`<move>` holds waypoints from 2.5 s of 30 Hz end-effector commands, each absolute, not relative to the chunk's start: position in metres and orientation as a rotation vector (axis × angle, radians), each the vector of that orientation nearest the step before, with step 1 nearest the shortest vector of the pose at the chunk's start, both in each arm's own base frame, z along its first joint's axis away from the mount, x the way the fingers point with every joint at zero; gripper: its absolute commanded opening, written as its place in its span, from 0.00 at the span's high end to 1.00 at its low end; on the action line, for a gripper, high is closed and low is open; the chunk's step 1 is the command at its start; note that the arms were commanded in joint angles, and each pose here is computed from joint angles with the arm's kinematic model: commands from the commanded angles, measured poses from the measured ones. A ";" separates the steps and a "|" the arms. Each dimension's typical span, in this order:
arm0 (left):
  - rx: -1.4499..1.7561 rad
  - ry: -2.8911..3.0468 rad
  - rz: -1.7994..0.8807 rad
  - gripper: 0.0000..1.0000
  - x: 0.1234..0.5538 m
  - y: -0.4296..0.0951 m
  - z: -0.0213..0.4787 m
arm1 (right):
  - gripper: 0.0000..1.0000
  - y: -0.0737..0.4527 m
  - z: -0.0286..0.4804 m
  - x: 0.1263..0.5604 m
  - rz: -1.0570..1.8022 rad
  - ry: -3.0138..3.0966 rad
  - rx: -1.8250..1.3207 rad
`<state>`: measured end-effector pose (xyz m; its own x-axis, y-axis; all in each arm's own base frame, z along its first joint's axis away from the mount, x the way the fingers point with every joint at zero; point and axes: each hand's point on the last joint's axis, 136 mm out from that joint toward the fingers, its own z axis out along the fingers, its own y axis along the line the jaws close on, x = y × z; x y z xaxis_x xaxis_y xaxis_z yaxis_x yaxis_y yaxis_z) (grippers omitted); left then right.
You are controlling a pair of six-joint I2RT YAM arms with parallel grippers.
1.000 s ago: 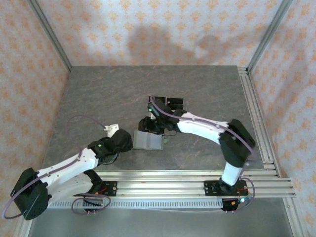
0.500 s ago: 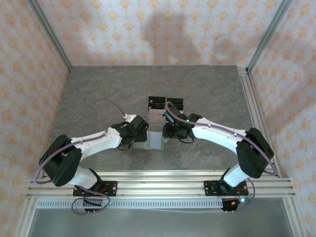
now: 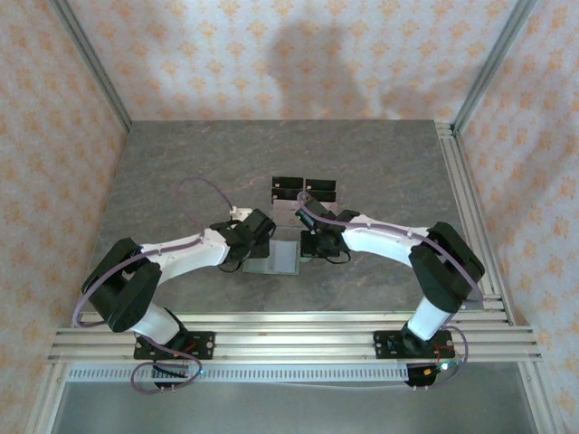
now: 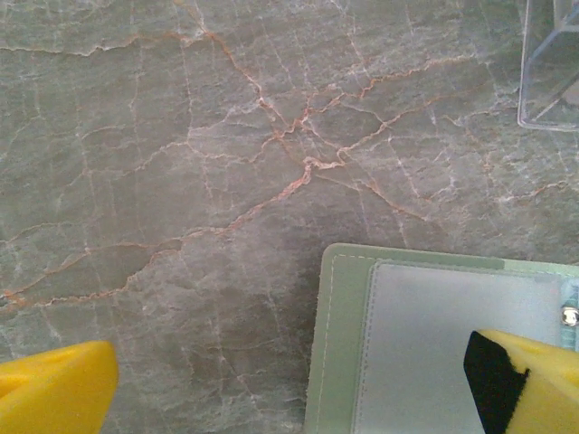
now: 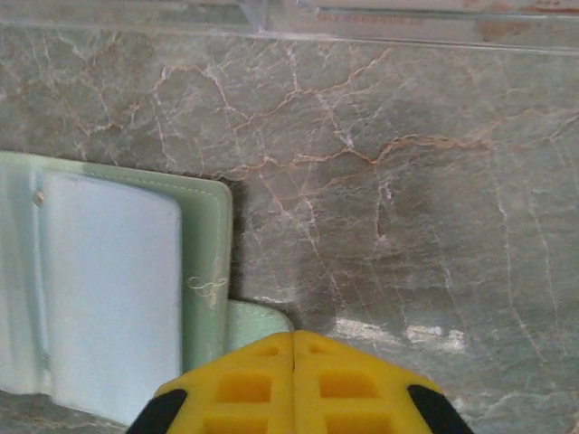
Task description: Put the credit cards into the card holder
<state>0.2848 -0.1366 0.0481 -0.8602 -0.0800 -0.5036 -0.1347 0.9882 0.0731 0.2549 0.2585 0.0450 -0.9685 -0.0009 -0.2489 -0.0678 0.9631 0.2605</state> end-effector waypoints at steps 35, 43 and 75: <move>-0.120 2.739 0.153 0.00 0.256 -0.132 0.005 | 1.00 0.203 0.032 0.254 0.324 2.874 0.105; -0.138 2.733 0.048 0.00 0.259 -0.145 0.008 | 1.00 0.210 0.033 0.257 0.392 2.871 0.116; -0.306 2.490 -0.003 0.00 0.287 -0.116 0.108 | 0.53 0.226 0.108 0.329 -0.037 2.636 -0.914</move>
